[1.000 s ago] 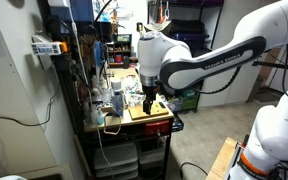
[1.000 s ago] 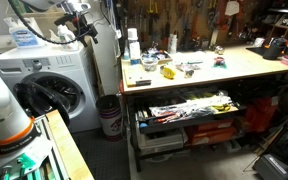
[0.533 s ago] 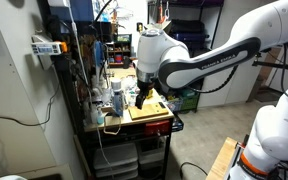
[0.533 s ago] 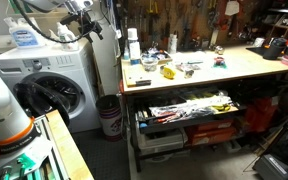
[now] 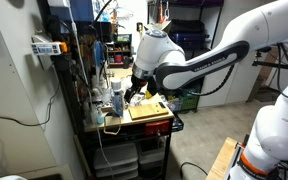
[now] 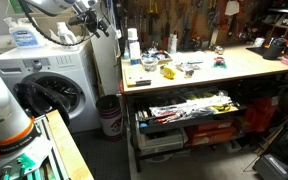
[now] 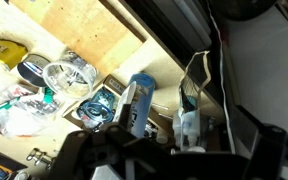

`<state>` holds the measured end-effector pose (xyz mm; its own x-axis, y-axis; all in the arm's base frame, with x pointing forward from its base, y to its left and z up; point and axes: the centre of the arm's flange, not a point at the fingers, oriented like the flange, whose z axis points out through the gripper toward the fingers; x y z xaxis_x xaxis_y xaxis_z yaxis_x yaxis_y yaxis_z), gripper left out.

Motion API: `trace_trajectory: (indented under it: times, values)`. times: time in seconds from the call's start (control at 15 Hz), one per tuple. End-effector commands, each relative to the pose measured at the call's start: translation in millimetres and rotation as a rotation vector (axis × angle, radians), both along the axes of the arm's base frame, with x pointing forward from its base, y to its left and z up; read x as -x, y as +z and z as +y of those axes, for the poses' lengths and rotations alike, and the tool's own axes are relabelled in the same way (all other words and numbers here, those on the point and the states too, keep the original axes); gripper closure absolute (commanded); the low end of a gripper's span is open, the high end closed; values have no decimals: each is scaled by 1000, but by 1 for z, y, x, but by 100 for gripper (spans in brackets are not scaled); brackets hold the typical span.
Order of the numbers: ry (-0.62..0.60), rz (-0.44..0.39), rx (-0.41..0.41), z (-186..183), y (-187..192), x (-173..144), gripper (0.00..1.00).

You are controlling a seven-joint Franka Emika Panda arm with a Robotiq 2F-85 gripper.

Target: Pick up the hanging object with a net on it and put it on the table

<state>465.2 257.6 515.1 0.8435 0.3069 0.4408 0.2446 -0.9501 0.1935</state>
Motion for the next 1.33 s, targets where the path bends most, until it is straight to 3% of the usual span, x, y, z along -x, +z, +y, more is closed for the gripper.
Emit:
trace_trajectory:
  times: [0.0,0.73,1.27]
  values:
    - [22,-49,-3,-4,-22,-23,0]
    - [153,-82,-91,-2,-72,-68,0]
    - [216,-106,-95,15,-82,-89,5]
